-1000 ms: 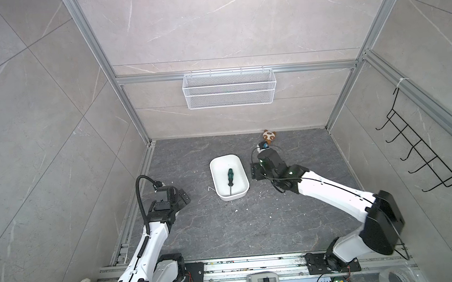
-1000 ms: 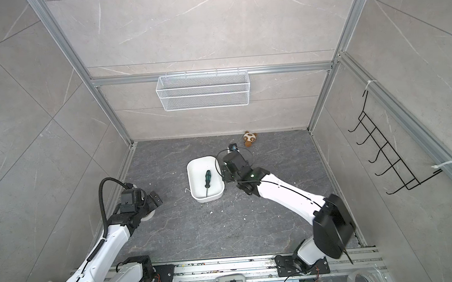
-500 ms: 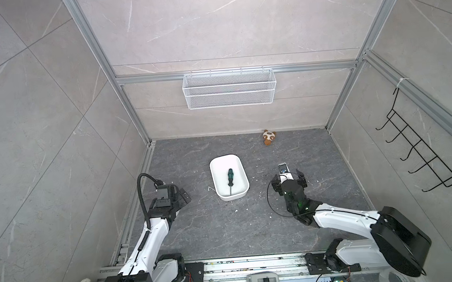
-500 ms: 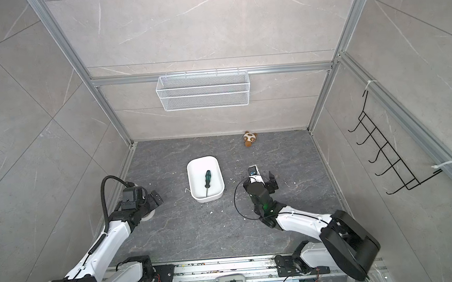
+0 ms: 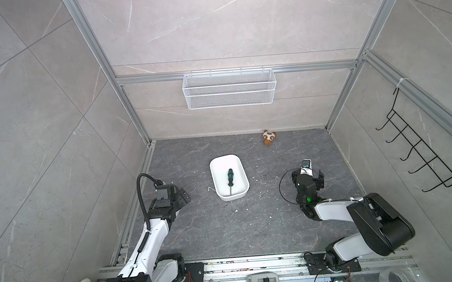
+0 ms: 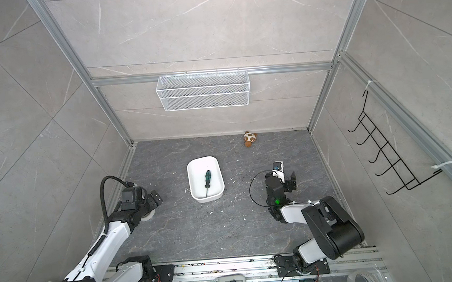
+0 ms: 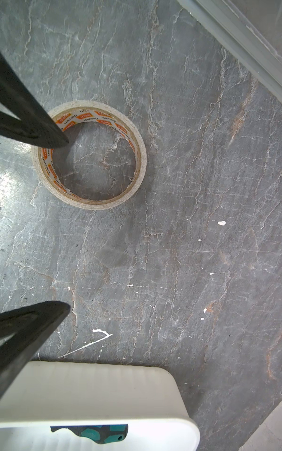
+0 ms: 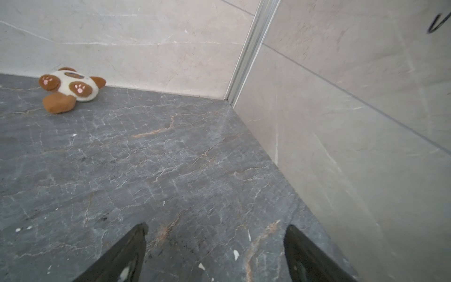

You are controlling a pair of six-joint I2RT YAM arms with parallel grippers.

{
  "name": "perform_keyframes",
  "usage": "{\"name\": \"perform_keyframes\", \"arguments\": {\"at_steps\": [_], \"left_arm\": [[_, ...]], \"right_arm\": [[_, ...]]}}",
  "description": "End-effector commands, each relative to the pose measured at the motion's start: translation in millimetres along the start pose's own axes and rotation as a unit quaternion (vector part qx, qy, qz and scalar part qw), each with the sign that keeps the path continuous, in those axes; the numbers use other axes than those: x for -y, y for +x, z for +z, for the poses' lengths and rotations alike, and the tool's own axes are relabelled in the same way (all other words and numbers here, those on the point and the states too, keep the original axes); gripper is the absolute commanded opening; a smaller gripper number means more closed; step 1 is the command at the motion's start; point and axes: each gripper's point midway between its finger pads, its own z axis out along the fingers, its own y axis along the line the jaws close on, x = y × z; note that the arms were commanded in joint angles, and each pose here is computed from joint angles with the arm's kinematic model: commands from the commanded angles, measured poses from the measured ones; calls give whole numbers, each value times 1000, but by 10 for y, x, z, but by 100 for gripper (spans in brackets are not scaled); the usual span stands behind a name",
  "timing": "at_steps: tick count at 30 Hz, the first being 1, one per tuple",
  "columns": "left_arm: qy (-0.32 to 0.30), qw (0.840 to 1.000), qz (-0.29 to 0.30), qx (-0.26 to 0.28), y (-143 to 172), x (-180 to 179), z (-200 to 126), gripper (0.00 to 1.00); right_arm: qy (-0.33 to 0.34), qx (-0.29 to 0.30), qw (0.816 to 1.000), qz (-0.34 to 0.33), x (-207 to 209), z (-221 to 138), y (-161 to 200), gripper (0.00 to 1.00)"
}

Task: Put the screwdriver in the bin
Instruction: Reset both arms

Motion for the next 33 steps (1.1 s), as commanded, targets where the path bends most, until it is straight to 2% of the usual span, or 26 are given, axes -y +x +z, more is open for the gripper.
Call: {"name": "perform_keyframes", "arguments": {"at_steps": [1,6,15,19,21,22,24,29,33], "left_arm": [[11,1000,-6,11,-104,64,-44,100],[15,1000,-6,8,-101,84,-31,100],[90,996,-1,-2,-73,354,15,100],[81,997,-3,12,-197,362,27,100],[75,997,-5,28,-333,382,8,100],[68,997,-5,36,-409,380,-17,100],[37,997,3,62,-589,318,-69,100],[-103,984,17,145,-852,-147,-71,100],[-126,973,62,181,-823,-257,50,100]], "right_arm": [[-52,14,998,38,-103,16,-91,99],[-102,26,992,69,-87,22,-62,99],[-150,3,987,61,-220,99,-33,99],[-192,-24,978,73,-277,195,39,99],[-217,-3,973,75,-315,165,60,100],[-219,18,973,72,-325,130,31,100],[-227,12,972,60,-358,59,62,100],[-239,4,969,61,-404,87,60,99],[-240,2,969,64,-403,104,61,99]]}}
